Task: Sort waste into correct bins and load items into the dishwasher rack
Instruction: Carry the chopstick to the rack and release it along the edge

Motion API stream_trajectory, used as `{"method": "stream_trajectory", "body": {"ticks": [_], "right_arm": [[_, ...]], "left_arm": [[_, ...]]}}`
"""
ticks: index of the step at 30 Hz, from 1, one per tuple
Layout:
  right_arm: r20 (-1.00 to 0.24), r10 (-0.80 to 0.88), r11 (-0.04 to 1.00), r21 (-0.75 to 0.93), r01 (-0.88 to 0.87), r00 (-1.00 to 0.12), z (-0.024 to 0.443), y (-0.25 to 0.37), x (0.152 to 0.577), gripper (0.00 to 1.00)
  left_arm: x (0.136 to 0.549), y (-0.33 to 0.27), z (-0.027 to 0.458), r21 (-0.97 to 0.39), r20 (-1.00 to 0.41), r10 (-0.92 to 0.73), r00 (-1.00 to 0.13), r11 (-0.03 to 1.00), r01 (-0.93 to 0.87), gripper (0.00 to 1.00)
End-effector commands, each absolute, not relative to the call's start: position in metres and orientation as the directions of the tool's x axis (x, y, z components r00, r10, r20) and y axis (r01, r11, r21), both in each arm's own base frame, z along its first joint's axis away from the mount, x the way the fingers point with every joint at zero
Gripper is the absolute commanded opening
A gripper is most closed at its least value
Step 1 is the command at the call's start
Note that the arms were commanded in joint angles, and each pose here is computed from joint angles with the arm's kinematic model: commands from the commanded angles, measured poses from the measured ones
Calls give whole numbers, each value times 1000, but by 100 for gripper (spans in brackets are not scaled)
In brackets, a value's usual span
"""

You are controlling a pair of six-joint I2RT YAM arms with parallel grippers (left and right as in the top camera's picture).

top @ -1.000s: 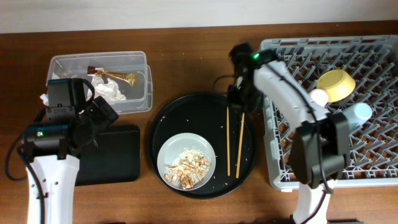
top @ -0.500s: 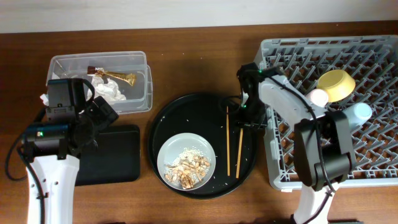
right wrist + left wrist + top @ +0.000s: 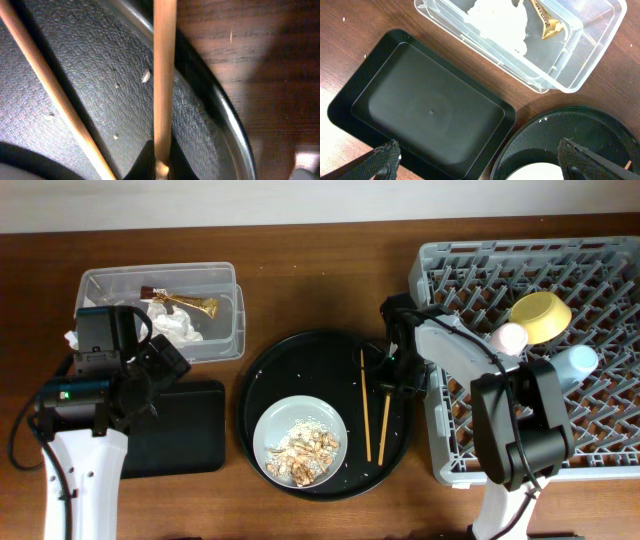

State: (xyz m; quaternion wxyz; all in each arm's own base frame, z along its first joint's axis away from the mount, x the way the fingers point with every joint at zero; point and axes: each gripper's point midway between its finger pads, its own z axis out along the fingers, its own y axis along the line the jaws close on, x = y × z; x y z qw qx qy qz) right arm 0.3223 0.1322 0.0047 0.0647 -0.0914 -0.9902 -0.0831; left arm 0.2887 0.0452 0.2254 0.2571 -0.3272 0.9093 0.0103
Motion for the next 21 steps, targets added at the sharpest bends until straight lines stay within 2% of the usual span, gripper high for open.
{"method": "stream_trajectory", "body": {"ticks": [1,4,6,8,11,16,21], "right_arm": [[180,176,968,149,204,-968,22,136,320,4],[110,86,977,188,105,-990,79,142,342,4],[-2,-18,978,210,-18,-1000,133,139,367,4],[-123,-18,986,163,-38,-992,179,114,391,4],[-263,-13,997,71,-33,-965,215,69,420,4],[-305,-56,998,0,-58,-951,214,13,437,4],[-289,-26,1000,7,-29,-957,188,3,455,4]], "left_arm": [[287,49,229,-149,-489,-595,-637,777,-611,99],[287,49,229,-149,-489,-595,-637,777,-611,99],[287,49,229,-149,-489,-595,-637,777,-611,99],[287,49,229,-149,-489,-595,-637,777,-611,100],[287,49,229,-149,-489,-595,-637,777,-611,100],[287,49,229,-149,-489,-595,-637,777,-611,99],[287,49,229,-149,-489,-595,-637,777,-611,99]]}}
